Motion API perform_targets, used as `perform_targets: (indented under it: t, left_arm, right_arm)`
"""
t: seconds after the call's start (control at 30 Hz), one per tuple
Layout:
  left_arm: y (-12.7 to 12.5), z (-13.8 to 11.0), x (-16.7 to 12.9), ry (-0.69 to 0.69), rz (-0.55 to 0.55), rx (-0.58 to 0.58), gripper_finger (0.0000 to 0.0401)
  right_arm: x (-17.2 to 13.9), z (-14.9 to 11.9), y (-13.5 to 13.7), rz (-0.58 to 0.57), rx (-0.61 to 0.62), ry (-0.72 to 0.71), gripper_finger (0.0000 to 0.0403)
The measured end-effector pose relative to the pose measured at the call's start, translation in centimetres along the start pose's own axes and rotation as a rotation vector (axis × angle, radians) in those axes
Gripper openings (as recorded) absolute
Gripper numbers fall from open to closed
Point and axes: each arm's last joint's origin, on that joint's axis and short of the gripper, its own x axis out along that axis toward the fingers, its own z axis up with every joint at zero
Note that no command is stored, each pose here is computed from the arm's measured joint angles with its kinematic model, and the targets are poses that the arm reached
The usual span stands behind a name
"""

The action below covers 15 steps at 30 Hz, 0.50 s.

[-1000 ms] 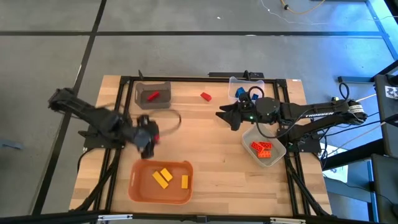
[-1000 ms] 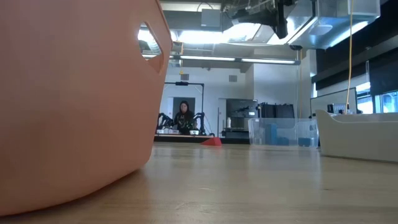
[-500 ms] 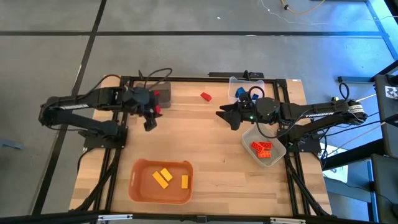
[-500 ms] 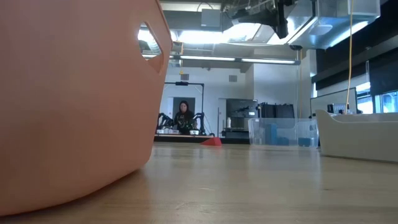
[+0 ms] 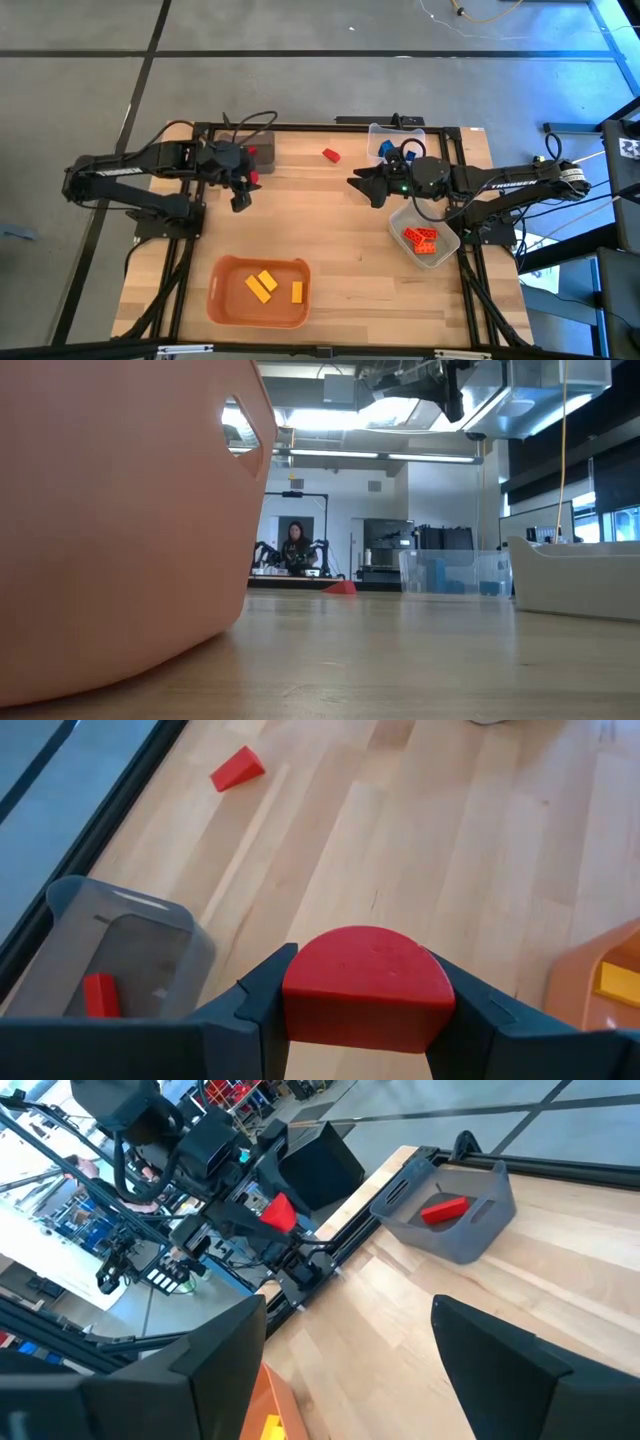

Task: Sort & place blocks by color
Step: Put the bottom red block into the black transparent bin

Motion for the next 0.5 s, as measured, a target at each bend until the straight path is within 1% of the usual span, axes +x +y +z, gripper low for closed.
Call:
perform_targets:
  t: [0.43, 0.5]
  left_arm:
    - [0.08, 0.01, 0.01, -0.006, 0.029, -0.005, 0.0158]
    - [0.16, 0.03, 0.00, -0.012, 0.057, -0.029, 0.0158]
  right_arm:
    - [0.00, 0.00, 0.00, -0.001, 0.000, -0.001, 0.0283]
    - [0.00, 0.00, 0.00, -0.001, 0.000, -0.001, 0.0283]
